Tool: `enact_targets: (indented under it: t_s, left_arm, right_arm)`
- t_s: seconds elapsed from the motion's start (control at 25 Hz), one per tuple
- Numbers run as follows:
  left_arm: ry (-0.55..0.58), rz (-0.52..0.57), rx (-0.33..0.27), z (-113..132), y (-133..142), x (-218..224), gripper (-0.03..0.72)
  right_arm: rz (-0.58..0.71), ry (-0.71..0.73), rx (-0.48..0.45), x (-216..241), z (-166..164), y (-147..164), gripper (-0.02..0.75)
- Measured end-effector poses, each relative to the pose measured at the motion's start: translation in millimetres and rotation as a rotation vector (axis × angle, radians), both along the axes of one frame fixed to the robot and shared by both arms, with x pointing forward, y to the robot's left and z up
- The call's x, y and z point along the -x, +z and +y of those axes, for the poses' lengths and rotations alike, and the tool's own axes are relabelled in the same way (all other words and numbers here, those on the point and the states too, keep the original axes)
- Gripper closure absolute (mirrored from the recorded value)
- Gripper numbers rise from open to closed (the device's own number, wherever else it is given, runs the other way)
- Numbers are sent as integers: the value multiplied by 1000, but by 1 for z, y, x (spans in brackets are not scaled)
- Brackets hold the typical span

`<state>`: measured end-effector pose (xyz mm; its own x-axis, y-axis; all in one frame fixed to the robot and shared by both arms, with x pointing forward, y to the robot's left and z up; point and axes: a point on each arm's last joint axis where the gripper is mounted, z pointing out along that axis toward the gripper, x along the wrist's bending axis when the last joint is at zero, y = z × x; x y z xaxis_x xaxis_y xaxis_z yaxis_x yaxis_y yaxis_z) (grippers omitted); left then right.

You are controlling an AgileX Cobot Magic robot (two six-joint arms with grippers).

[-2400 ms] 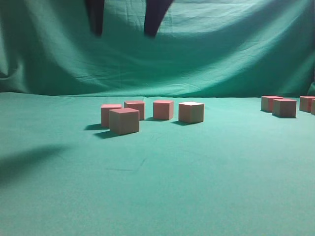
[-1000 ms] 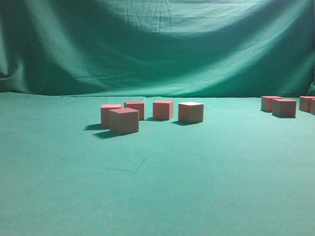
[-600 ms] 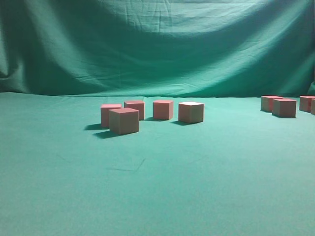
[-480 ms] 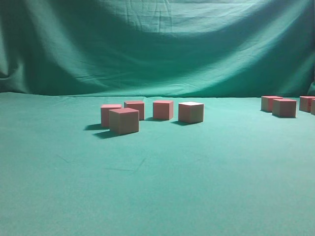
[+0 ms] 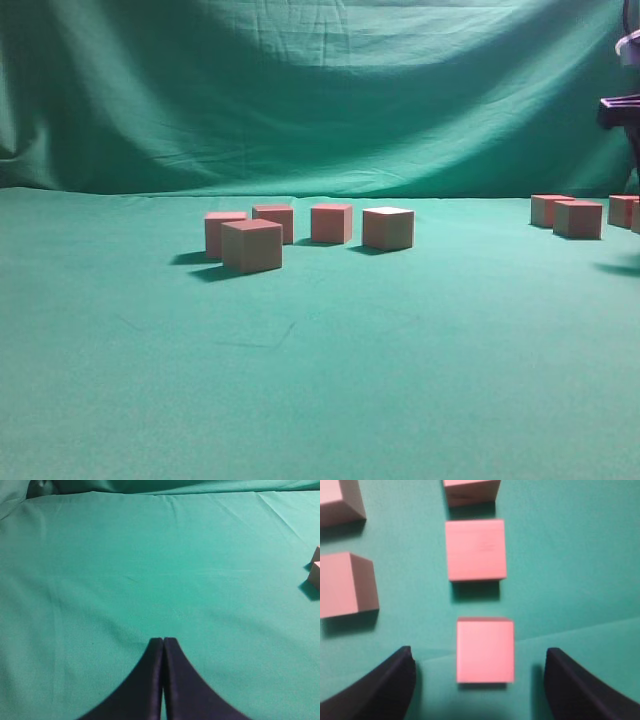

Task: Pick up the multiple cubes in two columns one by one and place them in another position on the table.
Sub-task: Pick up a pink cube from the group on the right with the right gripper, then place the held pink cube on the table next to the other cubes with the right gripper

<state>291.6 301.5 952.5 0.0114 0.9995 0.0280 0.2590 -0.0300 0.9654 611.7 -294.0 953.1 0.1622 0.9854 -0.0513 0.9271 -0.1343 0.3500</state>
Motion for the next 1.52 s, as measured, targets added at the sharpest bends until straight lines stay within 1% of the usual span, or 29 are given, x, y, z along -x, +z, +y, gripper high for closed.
enact_targets:
  t_s: [0.28, 0.32, 0.4, 0.48, 0.52, 0.56, 0.76, 0.88, 1.0, 1.12, 1.24, 1.28, 1.36, 1.52]
  left_arm:
    - [0, 0, 0, 0, 0, 0, 688]
    - [0, 0, 0, 0, 0, 0, 688]
    - [0, 0, 0, 0, 0, 0, 688]
    - [0, 0, 0, 0, 0, 0, 688]
    - [0, 0, 0, 0, 0, 0, 688]
    - [0, 0, 0, 0, 0, 0, 688]
    - [0, 0, 0, 0, 0, 0, 688]
    - [0, 0, 0, 0, 0, 0, 688]
    - [0, 0, 0, 0, 0, 0, 688]
    - [0, 0, 0, 0, 0, 0, 688]
    - [0, 0, 0, 0, 0, 0, 688]
    - [0, 0, 0, 0, 0, 0, 688]
    - [0, 0, 0, 0, 0, 0, 688]
    - [0, 0, 0, 0, 0, 0, 688]
  right_arm:
    - [26, 5, 0, -7, 1, -17, 217]
    - [27, 7, 1, -8, 1, -18, 284]
    - [30, 12, 2, -9, 1, -21, 354]
    - [31, 15, 3, -10, 1, -21, 444]
    - [31, 17, 4, -10, 1, -21, 472]
    - [32, 19, 5, -10, 1, -21, 462]
    - [70, 7, 7, -7, 0, -15, 462]
    - [72, 3, 2, 2, 4, 8, 462]
    - [40, 38, -13, 19, 23, 47, 462]
    - [-32, 155, -29, 44, 62, 82, 462]
    - [-68, 310, -45, 76, 105, 98, 462]
    - [-68, 357, -49, 85, 118, 100, 462]
    - [-66, 498, -42, 102, 149, 101, 462]
    - [-52, 793, 2, 134, 198, 96, 462]
